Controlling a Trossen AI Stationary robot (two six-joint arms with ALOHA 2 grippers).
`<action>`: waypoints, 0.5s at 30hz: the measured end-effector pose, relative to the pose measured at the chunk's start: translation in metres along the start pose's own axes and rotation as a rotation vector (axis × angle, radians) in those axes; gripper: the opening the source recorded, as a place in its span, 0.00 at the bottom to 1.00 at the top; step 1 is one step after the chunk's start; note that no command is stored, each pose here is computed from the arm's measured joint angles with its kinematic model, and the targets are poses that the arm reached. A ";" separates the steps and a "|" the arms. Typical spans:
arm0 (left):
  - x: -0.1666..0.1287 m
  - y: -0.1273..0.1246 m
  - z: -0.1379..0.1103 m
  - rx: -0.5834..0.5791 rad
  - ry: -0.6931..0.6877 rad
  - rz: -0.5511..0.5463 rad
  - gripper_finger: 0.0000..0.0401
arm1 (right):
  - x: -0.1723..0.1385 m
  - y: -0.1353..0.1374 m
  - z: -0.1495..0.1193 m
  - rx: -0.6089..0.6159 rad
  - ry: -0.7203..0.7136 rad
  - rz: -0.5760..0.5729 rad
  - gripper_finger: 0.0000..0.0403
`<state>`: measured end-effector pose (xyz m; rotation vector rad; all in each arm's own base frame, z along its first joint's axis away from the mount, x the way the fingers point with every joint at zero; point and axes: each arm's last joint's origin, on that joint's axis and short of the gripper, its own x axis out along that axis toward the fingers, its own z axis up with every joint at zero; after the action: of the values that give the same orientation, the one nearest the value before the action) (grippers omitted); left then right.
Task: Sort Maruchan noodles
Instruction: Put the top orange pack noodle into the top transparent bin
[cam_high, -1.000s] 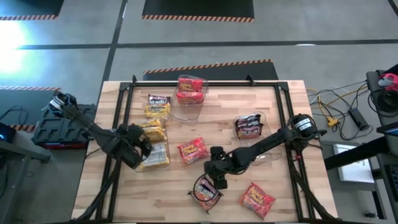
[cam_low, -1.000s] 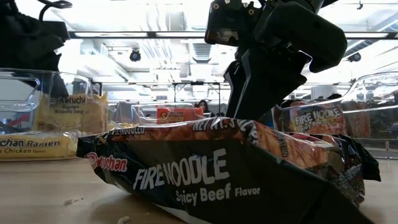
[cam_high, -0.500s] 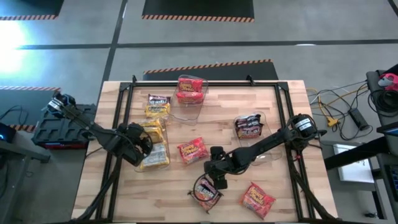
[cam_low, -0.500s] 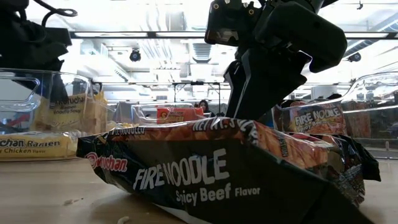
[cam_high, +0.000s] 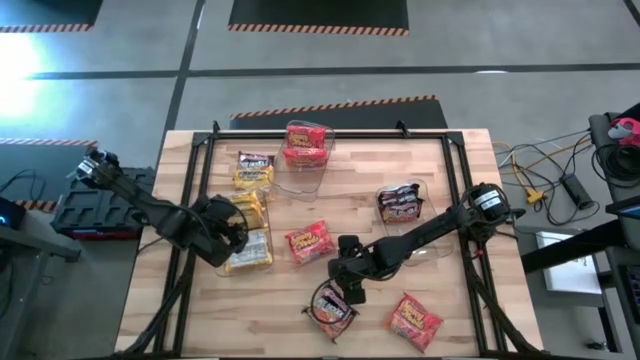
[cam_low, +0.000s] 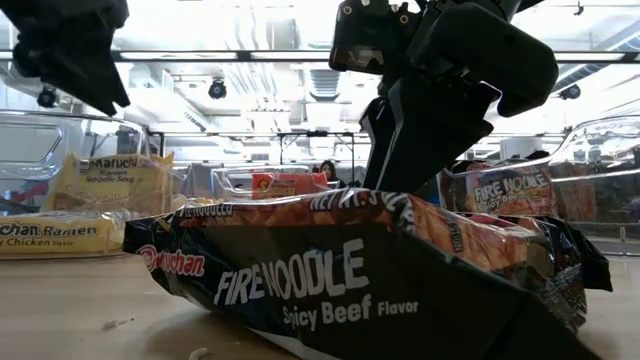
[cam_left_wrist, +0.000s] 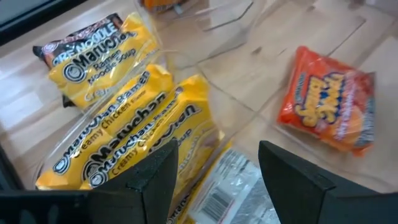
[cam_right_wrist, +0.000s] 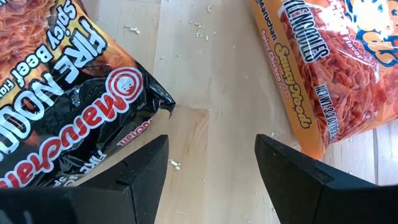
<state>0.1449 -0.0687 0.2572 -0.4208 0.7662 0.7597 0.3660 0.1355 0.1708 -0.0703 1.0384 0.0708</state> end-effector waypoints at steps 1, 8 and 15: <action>-0.001 -0.001 0.001 -0.004 -0.002 -0.005 0.51 | 0.000 0.000 0.000 0.001 0.000 0.000 0.57; -0.002 -0.008 0.003 -0.125 -0.145 -0.057 0.51 | 0.000 0.000 0.000 0.000 0.000 0.000 0.57; 0.005 -0.034 0.004 -0.154 -0.306 -0.121 0.51 | 0.000 0.000 0.000 0.001 0.000 0.000 0.57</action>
<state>0.1743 -0.0864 0.2590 -0.4716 0.3935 0.7506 0.3660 0.1355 0.1708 -0.0698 1.0384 0.0705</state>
